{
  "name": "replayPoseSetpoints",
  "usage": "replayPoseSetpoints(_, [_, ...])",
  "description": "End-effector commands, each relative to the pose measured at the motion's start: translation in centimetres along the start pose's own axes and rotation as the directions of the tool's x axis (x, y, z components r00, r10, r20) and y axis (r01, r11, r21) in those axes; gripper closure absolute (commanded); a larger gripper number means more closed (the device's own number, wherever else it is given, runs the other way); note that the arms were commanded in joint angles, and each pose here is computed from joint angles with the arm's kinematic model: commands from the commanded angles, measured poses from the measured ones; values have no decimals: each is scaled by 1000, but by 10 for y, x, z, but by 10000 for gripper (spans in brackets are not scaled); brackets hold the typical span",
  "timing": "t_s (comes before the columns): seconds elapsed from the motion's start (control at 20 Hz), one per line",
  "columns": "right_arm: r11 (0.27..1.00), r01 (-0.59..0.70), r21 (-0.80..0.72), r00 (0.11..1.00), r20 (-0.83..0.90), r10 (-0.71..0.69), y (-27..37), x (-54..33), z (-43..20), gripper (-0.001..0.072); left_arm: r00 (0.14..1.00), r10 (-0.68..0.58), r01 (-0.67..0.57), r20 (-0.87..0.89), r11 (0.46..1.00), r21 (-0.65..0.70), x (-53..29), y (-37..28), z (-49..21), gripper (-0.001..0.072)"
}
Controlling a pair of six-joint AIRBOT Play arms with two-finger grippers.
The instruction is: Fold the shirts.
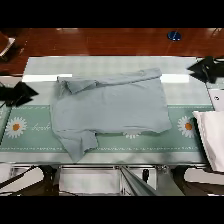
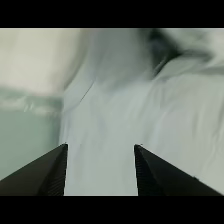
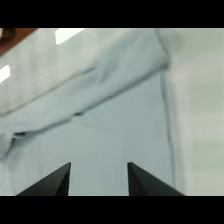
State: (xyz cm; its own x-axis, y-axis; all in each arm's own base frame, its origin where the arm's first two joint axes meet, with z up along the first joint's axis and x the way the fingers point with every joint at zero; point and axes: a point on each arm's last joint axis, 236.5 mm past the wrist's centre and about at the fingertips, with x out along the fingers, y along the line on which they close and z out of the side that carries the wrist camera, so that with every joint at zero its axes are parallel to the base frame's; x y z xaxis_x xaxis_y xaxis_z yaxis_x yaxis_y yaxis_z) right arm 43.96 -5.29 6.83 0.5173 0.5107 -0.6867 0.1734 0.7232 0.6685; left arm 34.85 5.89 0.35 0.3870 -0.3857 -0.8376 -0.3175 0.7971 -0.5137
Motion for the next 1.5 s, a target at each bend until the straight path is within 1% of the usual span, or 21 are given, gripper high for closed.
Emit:
replayPoseSetpoints(0.0, [976, 210, 52, 977, 25, -211, -59, -36, -61, 298, 993, 3, -22, -115, 986, -164, 6, 47, -85, 198])
replayPoseSetpoints(0.1, [975, 199, 98, 979, 22, -202, -62, -23, -112, 298, 985, -18, -28, -170, 964, -263, 21, 57, -122, 199])
replayPoseSetpoints(0.15, [978, 177, 112, 984, 15, -180, -60, -16, -136, 298, 979, -34, -25, -200, 959, -281, 27, 58, -136, 199])
replayPoseSetpoints(0.25, [979, 126, 158, 990, 41, -134, -53, -7, -163, 298, 966, -58, -20, -254, 955, -296, 36, 57, -160, 199])
replayPoseSetpoints(0.35, [980, 112, 166, 993, 26, -118, -52, -2, -183, 298, 960, -66, -22, -271, 951, -309, 43, 59, -173, 199])
replayPoseSetpoints(0.4, [979, 112, 171, 993, 13, -116, -52, -1, -190, 298, 965, -79, -7, -249, 945, -327, 48, 57, -172, 199])
replayPoseSetpoints(0.55, [978, 107, 179, 994, -11, -106, -52, 2, -197, 298, 973, -155, 91, -169, 937, -337, 56, 42, -159, 200])
replayPoseSetpoints(0.7, [978, 105, 179, 994, -23, -103, -51, 2, -200, 298, 975, -190, 145, -112, 935, -325, 62, 33, -145, 200])
replayPoseSetpoints(0.95, [973, 126, 192, 992, -23, -124, -56, 1, -200, 298, 964, -185, 132, -193, 957, -257, 82, 22, -158, 203])
replayPoseSetpoints(1.0, [971, 136, 196, 991, -26, -133, -58, 1, -201, 298, 960, -188, 133, -210, 959, -250, 84, 21, -161, 223])
replayPoseSetpoints(1.05, [968, 154, 198, 988, -34, -150, -62, 0, -203, 298, 956, -191, 133, -224, 960, -248, 85, 21, -164, 411])
replayPoseSetpoints(1.1, [963, 186, 195, 982, -49, -180, -69, -1, -206, 298, 952, -197, 143, -233, 963, -228, 85, 20, -166, 682])
replayPoseSetpoints(1.15, [951, 246, 186, 969, -75, -236, -82, -4, -212, 298, 950, -201, 151, -237, 965, -213, 85, 19, -167, 691])
replayPoseSetpoints(1.25, [898, 389, 206, 920, -132, -369, -114, -16, -226, 298, 948, -207, 159, -240, 966, -205, 83, 17, -166, 691])
replayPoseSetpoints(1.3, [878, 427, 216, 903, -151, -402, -122, -19, -230, 298, 948, -209, 161, -239, 966, -202, 82, 16, -164, 691])
replayPoseSetpoints(1.35, [877, 428, 221, 901, -176, -396, -123, -18, -235, 298, 949, -208, 162, -236, 966, -200, 82, 16, -163, 691])
replayPoseSetpoints(1.45, [893, 381, 239, 914, -246, -324, -116, -6, -246, 298, 950, -208, 162, -235, 967, -198, 81, 16, -162, 691])
